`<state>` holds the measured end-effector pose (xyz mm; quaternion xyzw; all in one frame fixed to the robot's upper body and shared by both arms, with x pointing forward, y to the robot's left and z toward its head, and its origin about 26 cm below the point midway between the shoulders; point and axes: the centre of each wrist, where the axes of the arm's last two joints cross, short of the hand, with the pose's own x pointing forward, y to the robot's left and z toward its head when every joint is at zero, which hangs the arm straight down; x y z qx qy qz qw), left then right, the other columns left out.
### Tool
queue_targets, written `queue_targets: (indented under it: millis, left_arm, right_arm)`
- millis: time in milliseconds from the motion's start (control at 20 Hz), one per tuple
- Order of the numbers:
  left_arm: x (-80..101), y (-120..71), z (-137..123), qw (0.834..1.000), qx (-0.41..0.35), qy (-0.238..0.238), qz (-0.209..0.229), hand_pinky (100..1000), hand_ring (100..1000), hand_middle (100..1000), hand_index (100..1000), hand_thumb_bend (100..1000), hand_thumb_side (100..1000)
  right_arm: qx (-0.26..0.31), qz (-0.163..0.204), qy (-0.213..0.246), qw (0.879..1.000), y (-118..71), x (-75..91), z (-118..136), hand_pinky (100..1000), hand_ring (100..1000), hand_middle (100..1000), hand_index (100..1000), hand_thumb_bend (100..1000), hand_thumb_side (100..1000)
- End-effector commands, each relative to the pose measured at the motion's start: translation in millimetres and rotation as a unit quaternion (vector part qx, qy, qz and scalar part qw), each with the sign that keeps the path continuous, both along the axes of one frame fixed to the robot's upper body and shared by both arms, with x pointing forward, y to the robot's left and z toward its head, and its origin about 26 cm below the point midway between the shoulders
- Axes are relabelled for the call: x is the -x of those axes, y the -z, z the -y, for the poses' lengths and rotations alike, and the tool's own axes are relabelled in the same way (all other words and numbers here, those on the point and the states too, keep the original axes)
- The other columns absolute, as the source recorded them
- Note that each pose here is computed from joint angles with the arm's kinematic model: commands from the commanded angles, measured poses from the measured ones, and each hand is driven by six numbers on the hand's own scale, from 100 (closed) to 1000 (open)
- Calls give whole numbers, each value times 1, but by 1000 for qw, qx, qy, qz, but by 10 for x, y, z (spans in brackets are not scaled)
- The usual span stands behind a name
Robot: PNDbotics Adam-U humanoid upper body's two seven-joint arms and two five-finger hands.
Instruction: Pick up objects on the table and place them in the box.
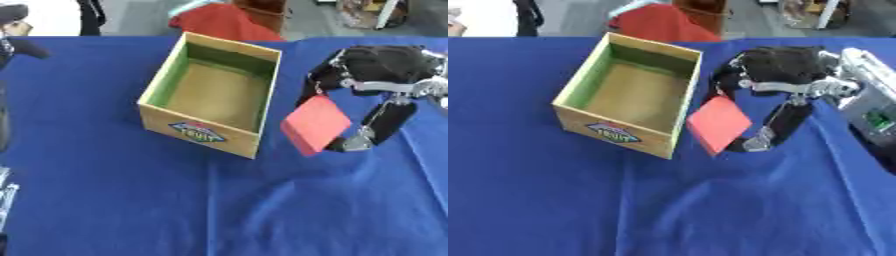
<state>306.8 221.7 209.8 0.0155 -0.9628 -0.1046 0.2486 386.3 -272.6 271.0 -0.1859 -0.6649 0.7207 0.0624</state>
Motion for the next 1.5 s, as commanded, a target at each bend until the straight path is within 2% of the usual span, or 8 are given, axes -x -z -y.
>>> queue_targets:
  millis: [50, 300, 450, 850, 1000, 1450, 1500]
  left_arm:
    - [22, -78, -25, 1000, -3, -1, 14, 549, 789, 802, 847, 100, 879]
    - [21, -80, -16, 1000, -1, 1, 14, 550, 789, 801, 847, 100, 878]
    - [20, -88, -7, 1000, 0, 3, 15, 550, 789, 801, 847, 100, 877]
    - [17, -98, 4, 1000, 2, 5, 17, 550, 790, 802, 847, 100, 877]
    - [16, -101, 16, 1000, 3, 8, 17, 551, 789, 802, 847, 100, 876]
    - [9, -136, 51, 1000, 9, 15, 24, 552, 790, 802, 847, 100, 876]
    - [8, -141, 54, 1000, 9, 16, 25, 552, 790, 802, 847, 100, 876]
  right_arm:
    - [-20, 7, 22, 1000, -152, -153, -39, 307, 449, 536, 651, 100, 528]
    - [-50, 8, 61, 997, -306, -489, -193, 328, 457, 543, 655, 100, 513]
    - [-71, 11, 85, 994, -342, -659, -296, 293, 450, 540, 651, 100, 513]
    - [-116, 15, 132, 984, -288, -911, -434, 162, 420, 525, 636, 100, 538]
    - [-116, 14, 135, 984, -230, -959, -552, 171, 421, 527, 638, 100, 539]
    - [-122, -25, 159, 979, 167, -1084, -845, 158, 412, 522, 631, 100, 559]
    - [-122, -28, 159, 979, 199, -1087, -868, 154, 410, 520, 630, 100, 538]
